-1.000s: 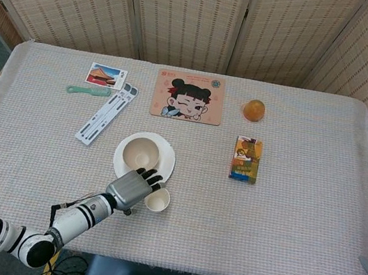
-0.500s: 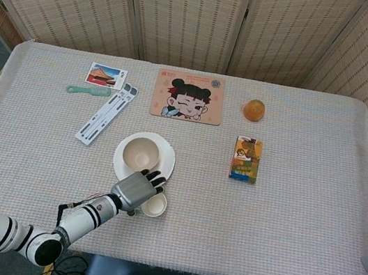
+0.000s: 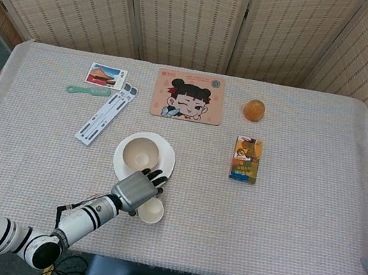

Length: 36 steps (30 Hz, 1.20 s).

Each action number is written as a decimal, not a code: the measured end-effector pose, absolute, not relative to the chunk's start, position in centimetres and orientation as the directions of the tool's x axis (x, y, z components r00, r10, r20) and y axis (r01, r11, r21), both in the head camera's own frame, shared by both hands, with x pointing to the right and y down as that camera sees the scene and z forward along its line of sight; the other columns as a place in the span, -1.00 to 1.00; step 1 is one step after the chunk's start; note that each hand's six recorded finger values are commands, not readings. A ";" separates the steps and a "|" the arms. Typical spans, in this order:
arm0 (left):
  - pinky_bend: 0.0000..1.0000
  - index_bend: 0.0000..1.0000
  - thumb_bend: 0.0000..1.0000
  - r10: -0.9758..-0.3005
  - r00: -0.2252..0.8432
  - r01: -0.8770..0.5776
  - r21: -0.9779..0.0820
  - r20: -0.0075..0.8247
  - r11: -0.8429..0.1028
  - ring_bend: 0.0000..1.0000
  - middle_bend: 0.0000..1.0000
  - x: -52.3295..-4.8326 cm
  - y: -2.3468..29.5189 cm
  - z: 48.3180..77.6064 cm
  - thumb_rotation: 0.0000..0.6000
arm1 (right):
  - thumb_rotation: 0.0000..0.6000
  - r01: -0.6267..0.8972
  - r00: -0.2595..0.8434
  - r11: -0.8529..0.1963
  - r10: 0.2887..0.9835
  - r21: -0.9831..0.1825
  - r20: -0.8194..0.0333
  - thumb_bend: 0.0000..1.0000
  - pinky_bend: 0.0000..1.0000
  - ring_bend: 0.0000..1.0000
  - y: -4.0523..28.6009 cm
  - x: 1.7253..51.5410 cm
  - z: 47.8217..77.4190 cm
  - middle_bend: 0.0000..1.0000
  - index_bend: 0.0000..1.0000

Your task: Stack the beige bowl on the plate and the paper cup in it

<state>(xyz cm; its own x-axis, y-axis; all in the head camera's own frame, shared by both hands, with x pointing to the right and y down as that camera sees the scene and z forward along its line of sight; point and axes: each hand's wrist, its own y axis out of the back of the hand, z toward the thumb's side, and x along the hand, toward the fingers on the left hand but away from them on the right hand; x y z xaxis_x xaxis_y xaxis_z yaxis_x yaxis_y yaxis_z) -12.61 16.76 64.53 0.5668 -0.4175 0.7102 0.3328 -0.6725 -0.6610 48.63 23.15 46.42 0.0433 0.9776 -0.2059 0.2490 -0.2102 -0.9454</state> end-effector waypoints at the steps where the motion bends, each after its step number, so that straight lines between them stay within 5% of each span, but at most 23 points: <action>1: -0.60 -0.20 -0.48 -0.419 0.567 0.331 -0.662 0.709 -0.672 -1.00 -0.73 -12.6 16.7 64.5 1.00 | 1.00 0.249 0.044 -0.209 0.978 -0.946 -0.205 -0.76 -1.00 -1.00 23.2 48.6 46.4 -1.00 -1.00; 11: -0.60 -0.20 -0.48 -0.434 0.548 0.253 -0.636 0.715 -0.729 -1.00 -0.73 -12.9 15.2 64.0 1.00 | 1.00 0.249 0.041 -0.212 0.977 -0.945 -0.209 -0.76 -1.00 -1.00 23.1 48.7 46.5 -1.00 -1.00; 22: -0.60 -0.18 -0.48 -0.484 0.505 0.098 -0.604 0.715 -0.791 -1.00 -0.69 -14.5 10.0 62.1 1.00 | 1.00 0.240 0.041 -0.225 0.974 -0.944 -0.222 -0.76 -1.00 -1.00 23.0 48.5 46.9 -1.00 -1.00; 36: -0.60 -0.16 -0.48 -0.526 0.427 0.072 -0.607 0.736 -0.791 -1.00 -0.69 -17.0 5.1 64.6 1.00 | 1.00 0.220 0.006 -0.234 0.971 -0.947 -0.238 -0.76 -1.00 -1.00 22.6 48.9 47.5 -1.00 -1.00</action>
<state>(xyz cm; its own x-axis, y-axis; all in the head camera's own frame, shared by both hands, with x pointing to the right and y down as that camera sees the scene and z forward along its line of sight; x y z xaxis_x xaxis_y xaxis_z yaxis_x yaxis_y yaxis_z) -16.95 5.14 64.60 0.4273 -0.5255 0.7357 0.0716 -0.7915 -0.6070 48.95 22.57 47.50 0.0058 0.9711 -0.2385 0.2204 -0.2339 -0.9469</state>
